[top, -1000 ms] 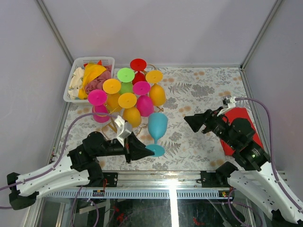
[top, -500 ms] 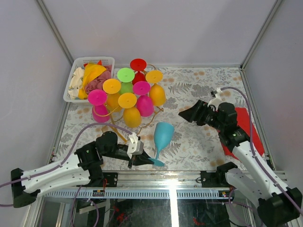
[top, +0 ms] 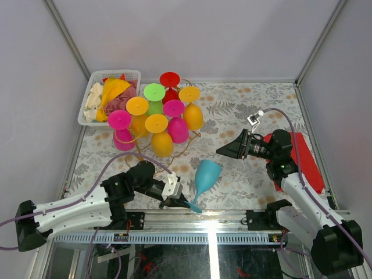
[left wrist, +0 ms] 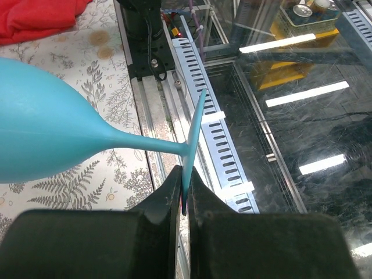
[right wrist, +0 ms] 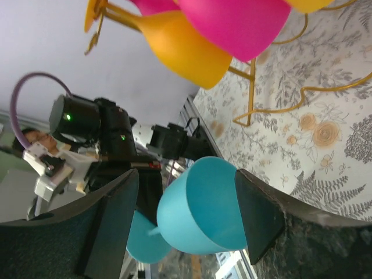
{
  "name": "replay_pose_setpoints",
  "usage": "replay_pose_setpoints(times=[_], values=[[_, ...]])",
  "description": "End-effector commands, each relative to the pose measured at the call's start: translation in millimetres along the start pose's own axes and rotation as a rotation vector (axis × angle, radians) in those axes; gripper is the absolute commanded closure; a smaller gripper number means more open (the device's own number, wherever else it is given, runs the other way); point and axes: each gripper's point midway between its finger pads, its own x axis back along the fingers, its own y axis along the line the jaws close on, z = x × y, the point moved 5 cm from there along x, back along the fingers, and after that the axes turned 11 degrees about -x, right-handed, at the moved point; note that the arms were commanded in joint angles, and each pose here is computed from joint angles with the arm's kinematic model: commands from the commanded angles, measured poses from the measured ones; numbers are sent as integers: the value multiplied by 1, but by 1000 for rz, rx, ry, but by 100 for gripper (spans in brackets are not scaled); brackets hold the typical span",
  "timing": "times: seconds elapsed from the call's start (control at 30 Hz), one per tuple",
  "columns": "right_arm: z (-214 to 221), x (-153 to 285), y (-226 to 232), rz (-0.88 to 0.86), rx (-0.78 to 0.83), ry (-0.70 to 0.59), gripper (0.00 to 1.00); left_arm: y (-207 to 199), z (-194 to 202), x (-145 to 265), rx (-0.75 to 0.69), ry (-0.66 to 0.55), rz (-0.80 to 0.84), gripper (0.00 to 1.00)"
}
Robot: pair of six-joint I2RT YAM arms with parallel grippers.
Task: Take the wine glass off the wine glass rack
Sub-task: Place the wine glass at the center of the board.
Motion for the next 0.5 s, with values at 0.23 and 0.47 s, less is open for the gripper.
replay_pose_setpoints(times=[0.23, 0.47], values=[[42, -14, 32, -84, 154, 282, 38, 5, -14, 3, -165, -77, -34, 100], [55, -17, 41, -132, 184, 359, 54, 8, -10, 6, -165, -61, -79, 100]])
